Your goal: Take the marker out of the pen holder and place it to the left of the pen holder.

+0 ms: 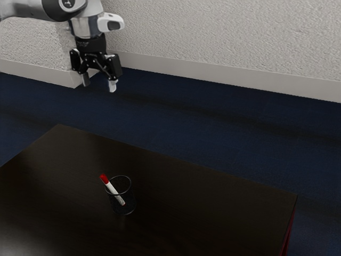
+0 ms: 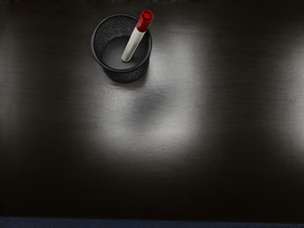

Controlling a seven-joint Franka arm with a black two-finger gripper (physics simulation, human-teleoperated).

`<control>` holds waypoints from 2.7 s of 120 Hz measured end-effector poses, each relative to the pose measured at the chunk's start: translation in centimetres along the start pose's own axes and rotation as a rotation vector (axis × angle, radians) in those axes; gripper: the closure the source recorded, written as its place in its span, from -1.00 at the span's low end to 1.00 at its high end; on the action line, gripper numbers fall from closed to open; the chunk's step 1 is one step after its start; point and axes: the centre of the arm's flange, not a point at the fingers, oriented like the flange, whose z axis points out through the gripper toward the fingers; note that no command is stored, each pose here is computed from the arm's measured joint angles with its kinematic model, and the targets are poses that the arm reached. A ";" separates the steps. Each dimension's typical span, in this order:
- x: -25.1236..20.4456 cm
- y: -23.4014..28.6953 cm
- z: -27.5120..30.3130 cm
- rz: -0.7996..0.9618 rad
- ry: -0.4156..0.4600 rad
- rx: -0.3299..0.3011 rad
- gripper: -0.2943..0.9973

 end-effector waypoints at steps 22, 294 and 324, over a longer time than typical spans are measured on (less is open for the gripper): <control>-0.1 1.4 0.1 0.023 -0.005 0.003 -0.54; -8.9 -0.8 28.3 -0.023 0.139 -0.188 0.49; -8.0 1.5 26.5 0.028 0.149 -0.178 0.62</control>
